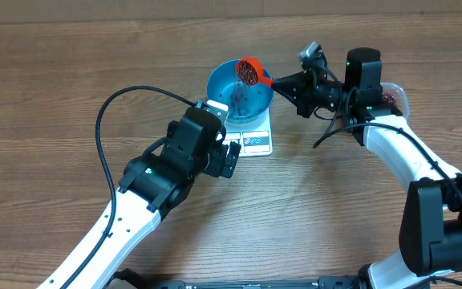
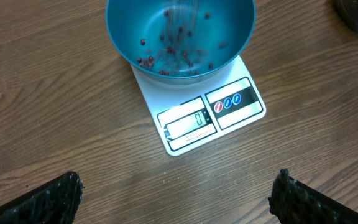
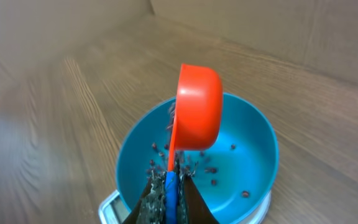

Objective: Scoop item into bowl and weigh 150g on scale
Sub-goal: 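Tip the red scoop to pour beans into the blue bowl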

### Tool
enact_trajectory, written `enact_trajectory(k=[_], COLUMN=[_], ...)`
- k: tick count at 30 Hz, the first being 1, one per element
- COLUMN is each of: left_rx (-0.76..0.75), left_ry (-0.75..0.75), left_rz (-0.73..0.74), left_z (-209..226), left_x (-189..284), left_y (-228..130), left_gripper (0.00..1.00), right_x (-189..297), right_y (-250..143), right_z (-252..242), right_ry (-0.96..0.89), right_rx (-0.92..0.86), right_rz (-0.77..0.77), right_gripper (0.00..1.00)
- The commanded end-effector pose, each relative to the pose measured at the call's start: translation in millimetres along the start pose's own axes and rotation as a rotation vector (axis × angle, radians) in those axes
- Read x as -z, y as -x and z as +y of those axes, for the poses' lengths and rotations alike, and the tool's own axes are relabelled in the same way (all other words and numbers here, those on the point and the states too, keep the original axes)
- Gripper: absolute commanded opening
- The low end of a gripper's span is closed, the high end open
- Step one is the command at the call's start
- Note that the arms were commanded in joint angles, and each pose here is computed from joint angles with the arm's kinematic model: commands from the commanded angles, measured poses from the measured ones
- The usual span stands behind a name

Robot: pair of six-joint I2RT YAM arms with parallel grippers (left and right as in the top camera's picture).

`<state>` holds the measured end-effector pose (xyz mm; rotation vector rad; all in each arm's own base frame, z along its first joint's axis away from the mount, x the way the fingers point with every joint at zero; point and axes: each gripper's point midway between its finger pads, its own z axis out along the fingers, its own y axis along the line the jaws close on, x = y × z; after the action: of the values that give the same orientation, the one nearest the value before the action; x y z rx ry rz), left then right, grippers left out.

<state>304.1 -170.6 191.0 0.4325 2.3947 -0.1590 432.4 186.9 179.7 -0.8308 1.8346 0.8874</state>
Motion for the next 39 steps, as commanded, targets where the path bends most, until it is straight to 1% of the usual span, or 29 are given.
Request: enact_trajectory(k=[1, 12, 20, 35, 39], left_rx=[-0.012, -0.012, -0.012, -0.012, -0.012], left_ry=[-0.006, -0.006, -0.006, -0.006, -0.006], left_rz=[0.005, 0.005, 0.005, 0.005, 0.005], left_z=[0.1, 0.1, 0.2, 0.2, 0.1], left_x=[-1.4, -1.4, -1.4, -1.4, -1.4], left_y=[-2.1, -2.1, -2.1, -2.1, -2.1], left_gripper=[1.00, 1.00, 1.00, 1.00, 1.00], right_x=[-2.1, -2.1, -2.1, -2.0, 1.2], right_y=[-5.7, -6.8, -6.3, 4.5, 22.4], right_z=[-0.4, -0.2, -0.3, -2.4, -1.9], right_ry=[0.004, 0.008, 0.009, -0.012, -0.034], right_rx=[0.216, 0.576, 0.752, 0.783, 0.600], right_rz=[0.015, 0.018, 0.016, -0.016, -0.065], right_gripper=[0.04, 0.04, 0.04, 0.04, 0.04])
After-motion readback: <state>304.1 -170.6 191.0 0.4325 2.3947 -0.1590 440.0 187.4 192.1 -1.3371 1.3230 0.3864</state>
